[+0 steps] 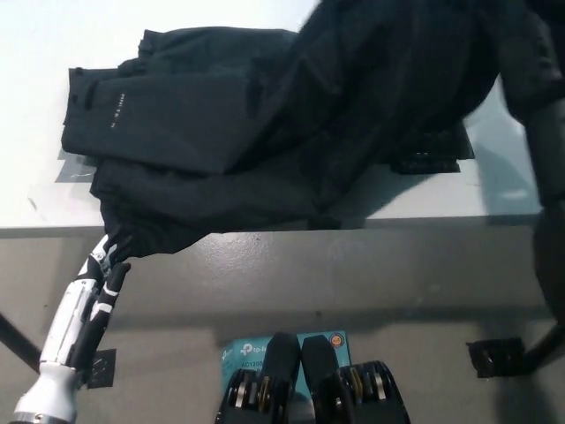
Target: The robot grabs the right edges of the black jacket on the table, and folds it in half
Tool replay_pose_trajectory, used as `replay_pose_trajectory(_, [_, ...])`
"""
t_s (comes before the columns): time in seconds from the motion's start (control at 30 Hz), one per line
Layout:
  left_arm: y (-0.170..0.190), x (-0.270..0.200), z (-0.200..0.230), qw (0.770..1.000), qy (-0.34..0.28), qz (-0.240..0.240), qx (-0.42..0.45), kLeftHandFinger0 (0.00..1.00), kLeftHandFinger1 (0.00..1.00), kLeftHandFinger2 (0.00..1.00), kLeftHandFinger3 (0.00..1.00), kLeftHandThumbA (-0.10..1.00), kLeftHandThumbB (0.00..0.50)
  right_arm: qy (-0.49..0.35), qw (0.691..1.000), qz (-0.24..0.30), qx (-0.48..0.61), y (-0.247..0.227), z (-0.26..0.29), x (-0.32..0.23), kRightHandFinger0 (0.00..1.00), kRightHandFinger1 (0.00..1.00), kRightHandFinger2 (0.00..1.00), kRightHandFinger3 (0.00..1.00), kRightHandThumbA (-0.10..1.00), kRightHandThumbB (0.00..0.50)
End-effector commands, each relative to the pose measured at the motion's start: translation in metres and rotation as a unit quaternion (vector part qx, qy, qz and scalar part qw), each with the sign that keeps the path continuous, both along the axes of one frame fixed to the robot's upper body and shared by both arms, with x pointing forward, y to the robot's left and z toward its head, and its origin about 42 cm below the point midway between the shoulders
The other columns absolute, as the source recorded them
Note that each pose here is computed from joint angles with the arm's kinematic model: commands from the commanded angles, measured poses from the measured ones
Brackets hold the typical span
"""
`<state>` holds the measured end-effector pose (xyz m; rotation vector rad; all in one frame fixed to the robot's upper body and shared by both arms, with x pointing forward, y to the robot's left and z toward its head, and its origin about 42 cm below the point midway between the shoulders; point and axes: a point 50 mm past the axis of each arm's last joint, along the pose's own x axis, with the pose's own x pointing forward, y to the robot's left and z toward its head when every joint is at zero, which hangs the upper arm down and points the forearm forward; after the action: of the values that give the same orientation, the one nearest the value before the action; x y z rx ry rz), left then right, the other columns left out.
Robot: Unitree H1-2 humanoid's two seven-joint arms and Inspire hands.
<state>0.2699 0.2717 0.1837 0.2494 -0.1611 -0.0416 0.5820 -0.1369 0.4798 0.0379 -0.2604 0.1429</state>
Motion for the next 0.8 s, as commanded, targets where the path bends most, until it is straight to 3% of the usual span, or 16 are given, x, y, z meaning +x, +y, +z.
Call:
replay_pose_trajectory(0.0, [0.0, 0.002, 0.017, 0.999, -0.028, -0.008, 0.015, 1.0, 1.0, 1.0, 1.0, 0.93, 0.057, -0.126, 0.988, 0.065, -0.061, 0.07, 0.079, -0.03, 0.0, 0.28, 0.65, 0.57, -0.1, 0.179])
replay_pose_trajectory(0.03, [0.0, 0.002, 0.017, 0.999, -0.028, -0.008, 0.014, 1.0, 1.0, 1.0, 1.0, 0.93, 0.051, -0.131, 0.985, 0.08, -0.077, 0.094, 0.079, -0.035, 0.0, 0.28, 0.64, 0.52, -0.1, 0.203])
replay_pose_trajectory(0.1, [0.0, 0.001, 0.018, 0.999, -0.027, -0.008, 0.02, 1.0, 1.0, 1.0, 1.0, 0.94, 0.052, -0.13, 0.982, 0.09, -0.102, 0.119, 0.075, -0.041, 0.0, 0.27, 0.63, 0.55, -0.1, 0.219])
replay_pose_trajectory(0.17, [-0.001, 0.0, 0.018, 0.999, -0.028, -0.009, 0.024, 1.0, 1.0, 1.0, 1.0, 0.94, 0.042, -0.138, 0.972, 0.116, -0.15, 0.156, 0.064, -0.05, 0.0, 0.21, 0.59, 0.53, -0.1, 0.201])
replay_pose_trajectory(0.23, [-0.001, 0.0, 0.019, 0.999, -0.026, -0.013, 0.032, 1.0, 1.0, 1.0, 1.0, 0.93, 0.028, -0.138, 0.96, 0.118, -0.215, 0.187, 0.044, -0.054, 0.01, 0.31, 0.71, 0.64, -0.1, 0.207])
replay_pose_trajectory(0.3, [-0.001, -0.001, 0.02, 0.999, -0.023, -0.018, 0.044, 1.0, 1.0, 1.0, 1.0, 0.91, 0.016, -0.129, 0.949, 0.143, -0.248, 0.214, 0.02, -0.059, 0.0, 0.36, 0.76, 0.69, -0.1, 0.171])
replay_pose_trajectory(0.4, [-0.003, 0.0, 0.023, 0.998, -0.011, -0.035, 0.053, 1.0, 1.0, 1.0, 1.0, 0.73, 0.001, -0.127, 0.942, 0.162, -0.264, 0.236, 0.002, -0.067, 0.0, 0.36, 0.76, 0.67, -0.1, 0.189])
replay_pose_trajectory(0.5, [-0.004, 0.001, 0.026, 0.991, 0.021, -0.063, 0.113, 1.0, 1.0, 1.0, 1.0, 0.34, 0.0, -0.12, 0.933, 0.171, -0.292, 0.258, -0.018, -0.077, 0.01, 0.44, 0.83, 0.74, -0.1, 0.18])
replay_pose_trajectory(0.53, [-0.006, 0.002, 0.027, 0.989, 0.028, -0.072, 0.13, 1.0, 1.0, 1.0, 1.0, 0.26, 0.0, -0.117, 0.929, 0.175, -0.305, 0.264, -0.023, -0.08, 0.08, 0.54, 0.92, 0.78, -0.1, 0.183])
replay_pose_trajectory(0.57, [-0.006, 0.002, 0.027, 0.987, 0.031, -0.075, 0.136, 1.0, 1.0, 1.0, 1.0, 0.23, 0.0, -0.116, 0.927, 0.175, -0.309, 0.265, -0.025, -0.081, 0.1, 0.51, 0.81, 0.71, -0.1, 0.185])
replay_pose_trajectory(0.6, [-0.007, 0.002, 0.028, 0.987, 0.032, -0.086, 0.134, 1.0, 1.0, 1.0, 1.0, 0.21, 0.001, -0.11, 0.923, 0.177, -0.323, 0.269, -0.033, -0.082, 0.25, 0.62, 0.81, 0.71, -0.1, 0.201])
replay_pose_trajectory(0.63, [-0.008, 0.001, 0.029, 0.986, 0.034, -0.088, 0.137, 1.0, 1.0, 1.0, 1.0, 0.2, 0.014, -0.109, 0.922, 0.179, -0.326, 0.27, -0.038, -0.082, 0.18, 0.53, 0.71, 0.61, -0.1, 0.194])
replay_pose_trajectory(0.67, [-0.008, 0.001, 0.03, 0.986, 0.032, -0.091, 0.138, 1.0, 1.0, 1.0, 1.0, 0.19, 0.024, -0.105, 0.922, 0.181, -0.327, 0.27, -0.043, -0.082, 0.03, 0.37, 0.59, 0.52, -0.1, 0.184])
replay_pose_trajectory(0.7, [-0.009, 0.001, 0.03, 0.984, 0.028, -0.1, 0.142, 1.0, 1.0, 1.0, 1.0, 0.15, 0.017, -0.099, 0.921, 0.18, -0.331, 0.269, -0.055, -0.081, 0.02, 0.36, 0.61, 0.49, -0.1, 0.184])
replay_pose_trajectory(0.73, [-0.01, 0.002, 0.031, 0.984, 0.025, -0.104, 0.146, 1.0, 1.0, 1.0, 1.0, 0.14, 0.022, -0.095, 0.92, 0.177, -0.336, 0.268, -0.062, -0.08, 0.0, 0.27, 0.59, 0.51, -0.1, 0.17])
replay_pose_trajectory(0.77, [-0.01, 0.002, 0.032, 0.982, 0.023, -0.108, 0.151, 1.0, 1.0, 1.0, 1.0, 0.16, 0.029, -0.088, 0.916, 0.176, -0.348, 0.265, -0.073, -0.077, 0.0, 0.24, 0.64, 0.55, -0.1, 0.168])
